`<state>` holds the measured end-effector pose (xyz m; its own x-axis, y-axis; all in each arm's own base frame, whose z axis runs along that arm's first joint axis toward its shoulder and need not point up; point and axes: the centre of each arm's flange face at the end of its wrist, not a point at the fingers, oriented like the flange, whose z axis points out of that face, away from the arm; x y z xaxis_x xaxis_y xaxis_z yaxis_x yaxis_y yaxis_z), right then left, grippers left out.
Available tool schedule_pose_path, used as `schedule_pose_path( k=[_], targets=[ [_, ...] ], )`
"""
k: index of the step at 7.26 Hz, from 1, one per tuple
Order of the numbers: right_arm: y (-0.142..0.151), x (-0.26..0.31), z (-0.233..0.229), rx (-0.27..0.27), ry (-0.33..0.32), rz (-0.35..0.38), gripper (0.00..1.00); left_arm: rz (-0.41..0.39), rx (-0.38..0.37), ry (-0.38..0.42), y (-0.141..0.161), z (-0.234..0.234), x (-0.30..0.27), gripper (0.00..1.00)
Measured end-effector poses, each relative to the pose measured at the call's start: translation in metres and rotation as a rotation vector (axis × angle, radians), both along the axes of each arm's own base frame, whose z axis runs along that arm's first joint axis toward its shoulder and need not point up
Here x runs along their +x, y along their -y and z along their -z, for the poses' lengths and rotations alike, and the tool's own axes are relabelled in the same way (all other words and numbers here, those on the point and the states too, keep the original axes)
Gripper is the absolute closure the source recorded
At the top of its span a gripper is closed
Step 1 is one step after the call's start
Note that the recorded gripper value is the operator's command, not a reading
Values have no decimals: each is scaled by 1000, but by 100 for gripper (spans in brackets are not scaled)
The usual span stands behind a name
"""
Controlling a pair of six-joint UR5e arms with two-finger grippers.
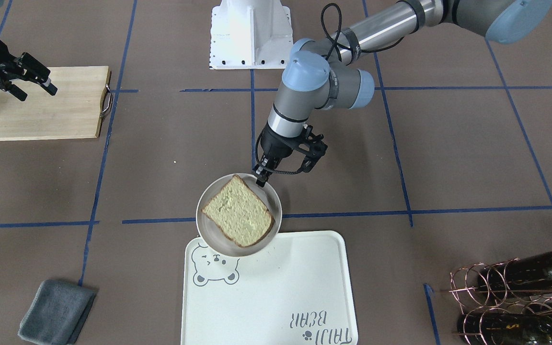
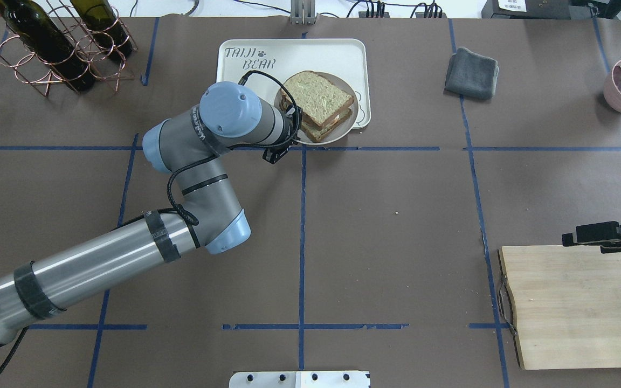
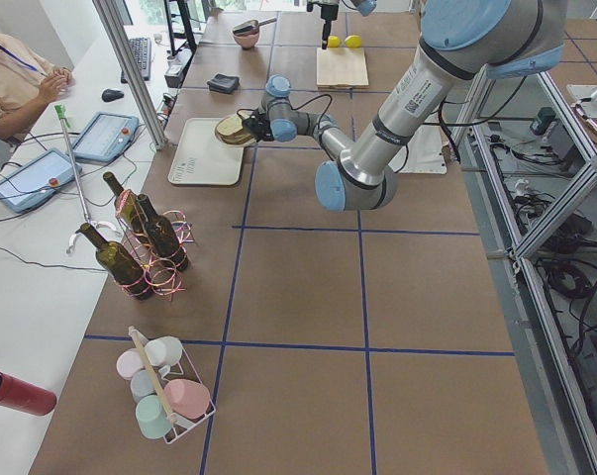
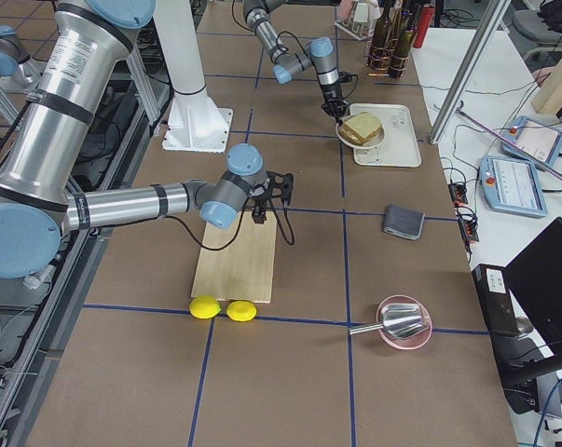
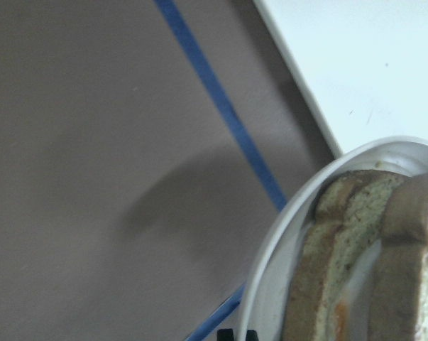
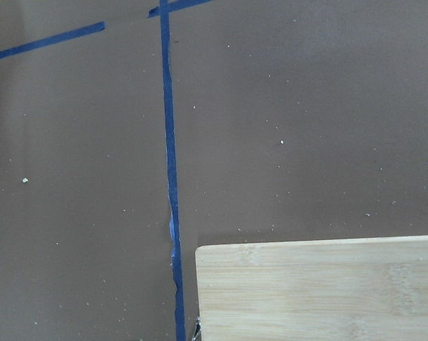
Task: Make sandwich and place on tray
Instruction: 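Carry the plate with the left gripper onto the white tray, then release the plate and pull the left gripper back from the tray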
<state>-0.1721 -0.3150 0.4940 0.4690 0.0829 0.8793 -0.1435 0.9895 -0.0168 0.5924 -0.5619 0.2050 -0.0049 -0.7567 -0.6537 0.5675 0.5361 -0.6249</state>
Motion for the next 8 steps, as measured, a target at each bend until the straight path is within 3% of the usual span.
schedule_pose_path(
  k=[3, 5, 6, 8],
  targets=[
    [0, 0, -2, -3, -2, 1, 0, 55, 14, -5, 41, -23, 4, 100],
    [0, -1, -1, -2, 0, 2, 0, 53, 30, -3, 46, -37, 7, 61],
    [0, -1, -2, -3, -1, 3, 0, 50, 39, 0, 47, -39, 7, 46],
    [0, -1, -3, -4, -2, 3, 0, 46, 71, 10, 53, -37, -1, 50]
  ],
)
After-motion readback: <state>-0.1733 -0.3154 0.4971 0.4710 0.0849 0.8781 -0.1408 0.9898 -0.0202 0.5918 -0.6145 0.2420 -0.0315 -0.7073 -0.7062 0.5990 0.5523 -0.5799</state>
